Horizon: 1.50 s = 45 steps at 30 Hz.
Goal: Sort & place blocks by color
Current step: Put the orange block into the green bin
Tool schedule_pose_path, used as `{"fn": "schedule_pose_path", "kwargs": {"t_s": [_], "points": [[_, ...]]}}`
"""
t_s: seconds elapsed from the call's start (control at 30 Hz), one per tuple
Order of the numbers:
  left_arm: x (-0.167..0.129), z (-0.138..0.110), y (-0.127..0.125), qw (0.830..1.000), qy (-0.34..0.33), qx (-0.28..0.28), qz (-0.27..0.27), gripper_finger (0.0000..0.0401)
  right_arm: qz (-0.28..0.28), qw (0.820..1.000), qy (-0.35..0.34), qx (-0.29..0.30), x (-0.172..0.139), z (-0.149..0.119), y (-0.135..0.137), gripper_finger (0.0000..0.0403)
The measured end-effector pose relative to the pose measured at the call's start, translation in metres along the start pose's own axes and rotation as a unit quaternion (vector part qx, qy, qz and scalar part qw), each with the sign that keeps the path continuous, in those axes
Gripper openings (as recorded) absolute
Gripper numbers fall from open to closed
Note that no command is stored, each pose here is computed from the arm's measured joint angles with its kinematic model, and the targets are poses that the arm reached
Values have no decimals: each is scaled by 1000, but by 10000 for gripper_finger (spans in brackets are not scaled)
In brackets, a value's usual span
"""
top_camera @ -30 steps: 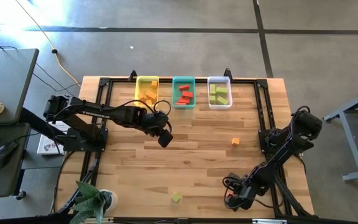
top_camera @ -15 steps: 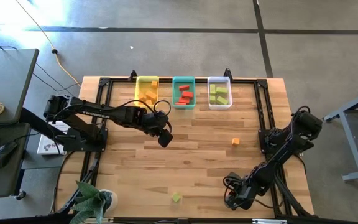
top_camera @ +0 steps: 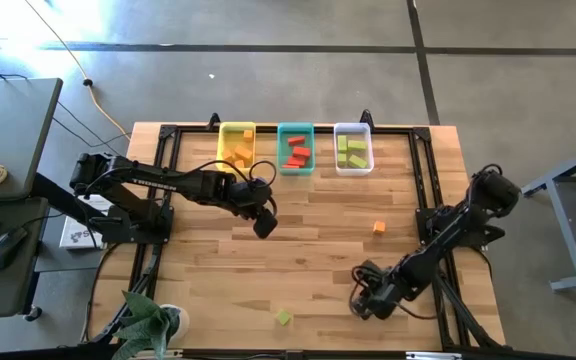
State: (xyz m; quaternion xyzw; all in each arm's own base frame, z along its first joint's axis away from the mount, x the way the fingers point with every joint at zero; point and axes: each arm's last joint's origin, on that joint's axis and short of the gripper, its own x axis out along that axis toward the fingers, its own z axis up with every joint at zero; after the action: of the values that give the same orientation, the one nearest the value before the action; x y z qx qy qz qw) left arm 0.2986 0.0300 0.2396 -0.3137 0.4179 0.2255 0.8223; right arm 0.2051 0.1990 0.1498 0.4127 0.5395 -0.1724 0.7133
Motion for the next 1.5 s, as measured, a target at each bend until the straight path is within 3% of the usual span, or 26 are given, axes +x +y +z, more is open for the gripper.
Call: {"fn": "schedule_pose_path", "kwargs": {"t_s": [0.2, 0.47, 0.7, 0.9, 1.03, 1.23, 1.5], "points": [[0, 3, -7, 998, -25, 56, -24, 214, 26, 998, -59, 7, -16, 43, 3, 103], [-2, 3, -20, 984, -62, 155, -55, 214, 93, 983, -160, -7, -46, 127, 0, 103], [-3, -1, -25, 971, -63, 225, -58, 214, 149, 944, -295, 0, -66, 203, -12, 103], [-3, -3, -27, 957, -64, 279, -56, 214, 151, 893, -424, 25, -87, 251, -32, 103], [-3, -3, -27, 954, -65, 287, -55, 214, 148, 867, -473, 55, -90, 274, -45, 103], [-3, -3, -26, 956, -66, 280, -53, 214, 138, 844, -513, 76, -79, 305, -66, 103], [-3, -2, -26, 969, -70, 232, -44, 214, 96, 856, -497, 102, -50, 329, -98, 104]]}}
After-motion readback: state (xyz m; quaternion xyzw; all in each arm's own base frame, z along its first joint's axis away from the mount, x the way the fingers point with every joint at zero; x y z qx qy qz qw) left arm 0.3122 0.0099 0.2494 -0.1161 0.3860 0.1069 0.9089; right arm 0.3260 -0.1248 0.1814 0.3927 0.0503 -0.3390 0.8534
